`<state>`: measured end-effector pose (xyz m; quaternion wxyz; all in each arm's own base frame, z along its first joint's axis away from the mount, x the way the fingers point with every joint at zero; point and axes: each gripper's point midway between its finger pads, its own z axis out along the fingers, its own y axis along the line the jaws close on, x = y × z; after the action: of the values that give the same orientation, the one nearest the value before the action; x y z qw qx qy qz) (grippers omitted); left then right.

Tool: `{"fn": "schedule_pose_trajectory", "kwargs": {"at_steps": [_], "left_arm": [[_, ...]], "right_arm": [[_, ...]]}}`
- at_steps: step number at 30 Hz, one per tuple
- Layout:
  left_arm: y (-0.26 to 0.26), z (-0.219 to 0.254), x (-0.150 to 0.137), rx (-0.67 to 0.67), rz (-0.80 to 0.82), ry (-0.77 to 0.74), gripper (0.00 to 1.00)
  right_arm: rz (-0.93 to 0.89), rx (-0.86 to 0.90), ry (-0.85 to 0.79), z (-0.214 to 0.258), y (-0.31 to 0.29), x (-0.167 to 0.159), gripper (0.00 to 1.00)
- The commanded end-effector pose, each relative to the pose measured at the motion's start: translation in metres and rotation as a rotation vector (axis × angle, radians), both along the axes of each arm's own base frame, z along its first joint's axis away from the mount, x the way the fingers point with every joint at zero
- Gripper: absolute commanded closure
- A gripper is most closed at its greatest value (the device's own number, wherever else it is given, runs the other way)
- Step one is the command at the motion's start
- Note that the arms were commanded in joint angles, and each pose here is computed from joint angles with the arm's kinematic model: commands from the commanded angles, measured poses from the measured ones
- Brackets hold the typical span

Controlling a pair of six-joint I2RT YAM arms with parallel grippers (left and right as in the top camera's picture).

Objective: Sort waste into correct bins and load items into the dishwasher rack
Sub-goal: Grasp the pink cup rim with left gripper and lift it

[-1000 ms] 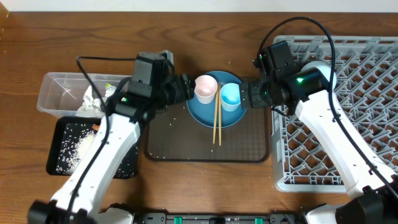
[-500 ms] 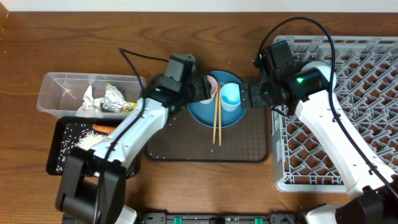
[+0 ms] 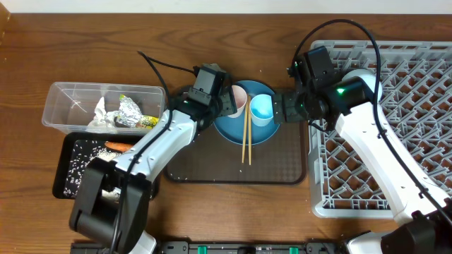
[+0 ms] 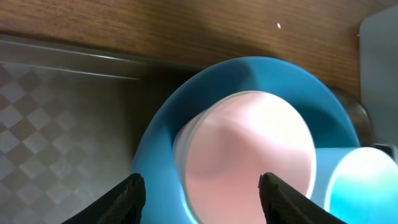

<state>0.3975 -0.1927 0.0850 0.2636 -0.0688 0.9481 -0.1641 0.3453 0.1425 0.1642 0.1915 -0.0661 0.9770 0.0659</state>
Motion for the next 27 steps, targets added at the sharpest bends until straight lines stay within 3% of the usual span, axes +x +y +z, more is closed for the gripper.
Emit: {"fn": "schedule_pose_trajectory", "kwargs": {"at_steps": [1, 4, 8, 16, 27], "left_arm": [[0.004, -0.019, 0.001, 0.029, 0.022, 0.03, 0.38], [0.003, -0.023, 0.005, 0.026, 0.022, 0.023, 0.39], [0.002, -0.018, 0.01, 0.014, 0.024, 0.0, 0.66], [0.001, -0.002, 0.011, -0.002, 0.025, -0.032, 0.94], [0.034, 0.052, 0.01, 0.013, 0.107, -0.126, 0.94]], "right_arm": [[0.003, -0.001, -0.017, 0.006, -0.003, 0.0, 0.01], [0.003, -0.001, -0.017, 0.006, -0.003, 0.0, 0.01], [0.003, -0.001, -0.017, 0.006, -0.003, 0.0, 0.01], [0.003, -0.001, -0.017, 0.006, -0.003, 0.0, 0.01], [0.004, -0.001, -0.017, 0.006, -0.002, -0.001, 0.01]]}}
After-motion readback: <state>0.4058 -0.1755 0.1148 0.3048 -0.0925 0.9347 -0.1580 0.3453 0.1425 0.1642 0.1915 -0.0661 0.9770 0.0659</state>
